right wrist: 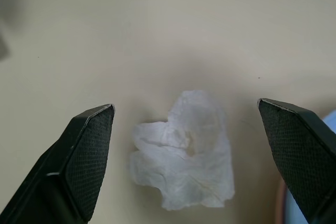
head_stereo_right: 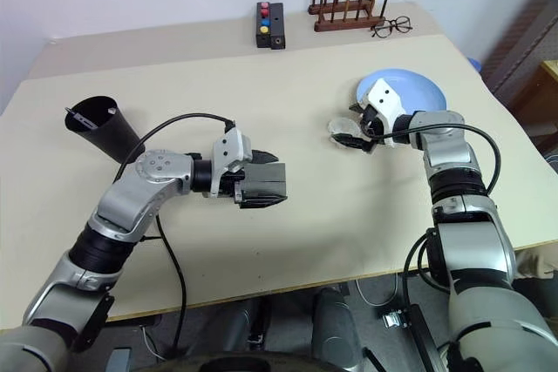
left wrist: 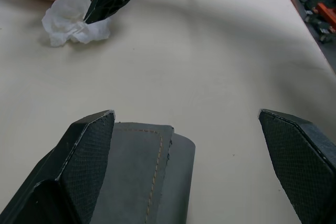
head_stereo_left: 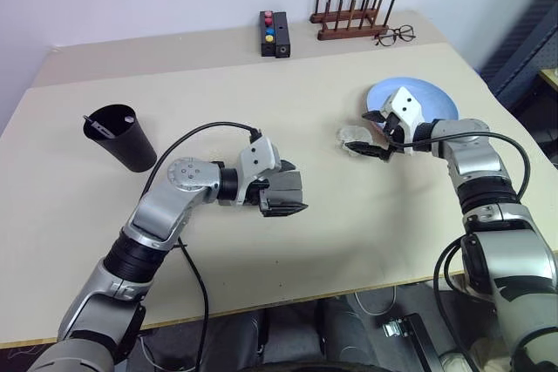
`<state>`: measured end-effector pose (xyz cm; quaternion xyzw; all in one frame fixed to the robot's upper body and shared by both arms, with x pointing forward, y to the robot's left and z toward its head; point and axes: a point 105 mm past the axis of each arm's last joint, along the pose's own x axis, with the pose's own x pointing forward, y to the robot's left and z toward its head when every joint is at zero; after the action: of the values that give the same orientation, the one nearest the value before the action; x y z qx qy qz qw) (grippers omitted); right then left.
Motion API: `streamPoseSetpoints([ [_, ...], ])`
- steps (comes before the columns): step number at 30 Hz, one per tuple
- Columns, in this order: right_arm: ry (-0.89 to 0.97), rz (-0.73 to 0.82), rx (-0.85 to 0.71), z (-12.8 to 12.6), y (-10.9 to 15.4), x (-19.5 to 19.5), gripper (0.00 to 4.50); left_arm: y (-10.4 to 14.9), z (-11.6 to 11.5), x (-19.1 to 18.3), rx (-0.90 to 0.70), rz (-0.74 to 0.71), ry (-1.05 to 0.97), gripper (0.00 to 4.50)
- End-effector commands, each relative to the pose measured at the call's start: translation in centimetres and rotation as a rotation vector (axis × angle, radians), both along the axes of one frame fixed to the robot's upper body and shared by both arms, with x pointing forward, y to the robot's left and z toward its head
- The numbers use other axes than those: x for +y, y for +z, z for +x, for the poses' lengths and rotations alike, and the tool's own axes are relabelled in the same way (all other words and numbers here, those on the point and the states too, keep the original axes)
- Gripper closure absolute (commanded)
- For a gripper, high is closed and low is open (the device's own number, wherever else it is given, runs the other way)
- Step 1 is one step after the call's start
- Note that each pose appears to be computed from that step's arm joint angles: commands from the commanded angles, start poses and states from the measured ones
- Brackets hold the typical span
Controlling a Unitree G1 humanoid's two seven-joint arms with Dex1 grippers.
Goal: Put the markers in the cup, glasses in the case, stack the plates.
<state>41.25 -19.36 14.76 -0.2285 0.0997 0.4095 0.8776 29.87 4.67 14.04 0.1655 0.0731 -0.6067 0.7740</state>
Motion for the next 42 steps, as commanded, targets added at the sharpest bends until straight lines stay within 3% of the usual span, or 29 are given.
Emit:
streamPoseSetpoints([
  [1, -0.009, -0.006, -0.009, 0.2, -0.1, 0.1, 0.06, 1.3, -0.2, 0.3, -0.042, -0.023, 0.004, 0.0],
  [2, -0.013, -0.006, -0.005, 0.3, -0.2, 0.1, 0.06, 1.3, -0.2, 0.3, -0.042, -0.022, 0.008, 0.0],
  [5, -0.026, -0.014, 0.006, 0.4, -0.5, -0.1, 0.9, 1.3, -0.2, 0.5, -0.043, -0.019, 0.016, 0.0],
  [12, -0.027, -0.034, 0.019, 0.4, -1.2, -0.2, 4.44, 1.6, -0.6, 0.6, -0.052, -0.018, 0.027, 0.0],
  [19, -0.025, -0.039, -0.054, 0.6, 0.5, -0.3, 4.44, 1.6, -0.4, 0.8, -0.053, -0.017, 0.038, 0.0],
  [26, -0.073, 0.101, -0.275, 1.5, 8.9, -1.4, 4.44, 1.7, 0.0, 0.4, -0.055, -0.032, 0.037, 0.0],
  [31, -0.263, 0.081, -0.411, 2.4, 12.6, -4.9, 4.44, 1.9, 0.1, 0.1, -0.06, -0.036, 0.031, 0.0],
  [36, -0.419, 0.015, -0.435, 2.8, 12.3, -8.0, 4.44, 2.0, 0.2, 0.0, -0.064, -0.039, 0.03, 0.0],
  [42, -0.557, -0.031, -0.388, 3.0, 9.7, -10.5, 4.44, 1.9, 0.2, 0.2, -0.066, -0.035, 0.046, 0.0],
])
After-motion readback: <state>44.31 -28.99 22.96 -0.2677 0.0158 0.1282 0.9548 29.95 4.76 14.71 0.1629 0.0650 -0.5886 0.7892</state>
